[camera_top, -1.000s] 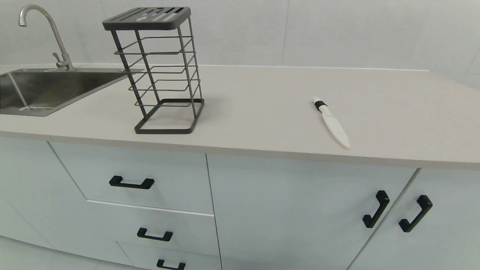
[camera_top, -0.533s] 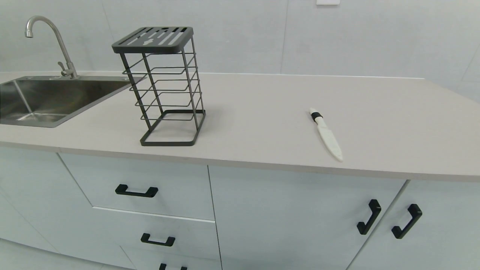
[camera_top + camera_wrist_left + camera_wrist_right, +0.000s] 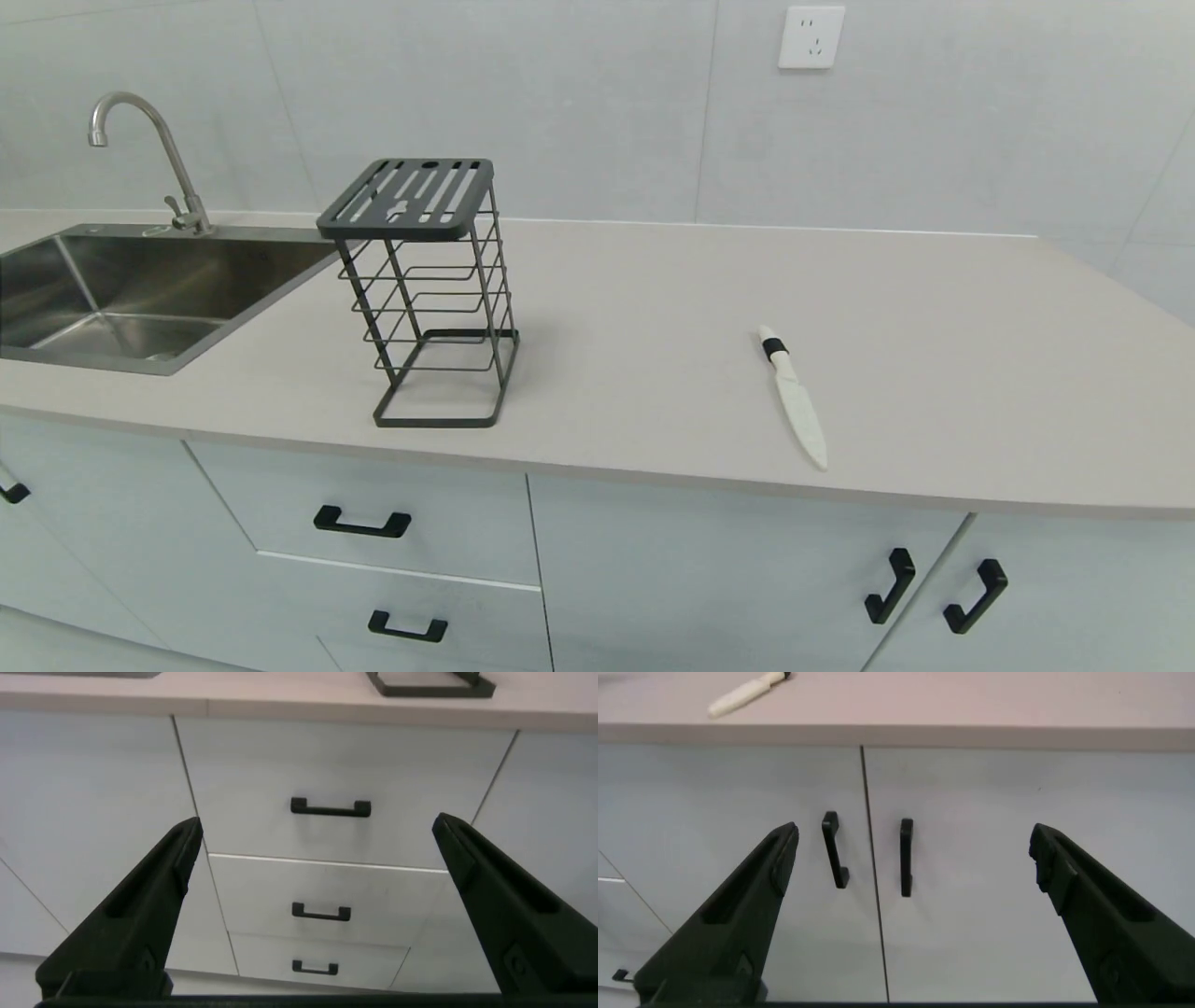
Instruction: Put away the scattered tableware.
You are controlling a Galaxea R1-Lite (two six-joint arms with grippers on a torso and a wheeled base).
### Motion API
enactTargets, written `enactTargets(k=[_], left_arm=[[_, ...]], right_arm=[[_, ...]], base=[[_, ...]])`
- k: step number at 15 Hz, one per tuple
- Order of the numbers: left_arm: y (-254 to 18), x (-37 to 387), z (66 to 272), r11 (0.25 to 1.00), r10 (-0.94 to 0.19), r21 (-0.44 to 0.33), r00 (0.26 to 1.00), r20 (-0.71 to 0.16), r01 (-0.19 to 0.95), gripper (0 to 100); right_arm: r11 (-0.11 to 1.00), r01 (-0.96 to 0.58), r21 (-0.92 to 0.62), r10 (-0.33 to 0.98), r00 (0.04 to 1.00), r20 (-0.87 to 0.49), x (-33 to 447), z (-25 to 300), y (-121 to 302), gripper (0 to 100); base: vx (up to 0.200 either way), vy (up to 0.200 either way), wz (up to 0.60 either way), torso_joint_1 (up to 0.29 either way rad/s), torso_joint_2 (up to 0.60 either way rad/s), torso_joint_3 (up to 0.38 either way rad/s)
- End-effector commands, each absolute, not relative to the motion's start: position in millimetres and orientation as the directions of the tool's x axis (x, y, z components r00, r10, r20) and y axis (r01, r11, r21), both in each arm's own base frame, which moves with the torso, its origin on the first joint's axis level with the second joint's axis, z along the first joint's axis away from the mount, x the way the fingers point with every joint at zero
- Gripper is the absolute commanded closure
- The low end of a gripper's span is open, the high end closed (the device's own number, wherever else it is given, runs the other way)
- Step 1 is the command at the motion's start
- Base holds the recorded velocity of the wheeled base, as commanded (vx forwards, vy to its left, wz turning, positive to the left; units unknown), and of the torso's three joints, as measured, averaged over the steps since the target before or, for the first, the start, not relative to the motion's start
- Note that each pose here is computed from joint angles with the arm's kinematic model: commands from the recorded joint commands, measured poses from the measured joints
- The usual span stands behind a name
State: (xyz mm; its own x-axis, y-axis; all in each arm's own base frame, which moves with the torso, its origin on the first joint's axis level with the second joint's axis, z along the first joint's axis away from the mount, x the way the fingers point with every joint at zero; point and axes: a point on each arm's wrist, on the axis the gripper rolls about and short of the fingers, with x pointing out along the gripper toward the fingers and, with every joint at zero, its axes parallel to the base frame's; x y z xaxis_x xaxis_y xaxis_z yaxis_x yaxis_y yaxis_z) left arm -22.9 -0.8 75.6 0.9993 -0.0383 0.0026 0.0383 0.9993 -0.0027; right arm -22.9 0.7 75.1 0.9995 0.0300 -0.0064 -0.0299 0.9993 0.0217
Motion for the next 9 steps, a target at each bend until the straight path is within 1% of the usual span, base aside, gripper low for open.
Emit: enactTargets(k=[1,9], left_arm=[[-0.8,-22.8,75.6,0.999,-0.038,-0.003,0.999,0.002,0.038,0],[-0.8,-22.8,75.6,0.999,-0.038,-0.001,0.999,0.002,0.038,0]], right_arm=[[0.999,-0.031,0.022,0.031,1.0,-0.008,-22.8,75.2,0.7,0],[0.999,-0.032,0.022,0.032,0.999,-0.008,-22.8,75.2,0.7,0]], base=[[0.0,0.0,0.0,0.188,-0.48,-0.305],[0.0,0.0,0.0,0.212,-0.51,-0.308]])
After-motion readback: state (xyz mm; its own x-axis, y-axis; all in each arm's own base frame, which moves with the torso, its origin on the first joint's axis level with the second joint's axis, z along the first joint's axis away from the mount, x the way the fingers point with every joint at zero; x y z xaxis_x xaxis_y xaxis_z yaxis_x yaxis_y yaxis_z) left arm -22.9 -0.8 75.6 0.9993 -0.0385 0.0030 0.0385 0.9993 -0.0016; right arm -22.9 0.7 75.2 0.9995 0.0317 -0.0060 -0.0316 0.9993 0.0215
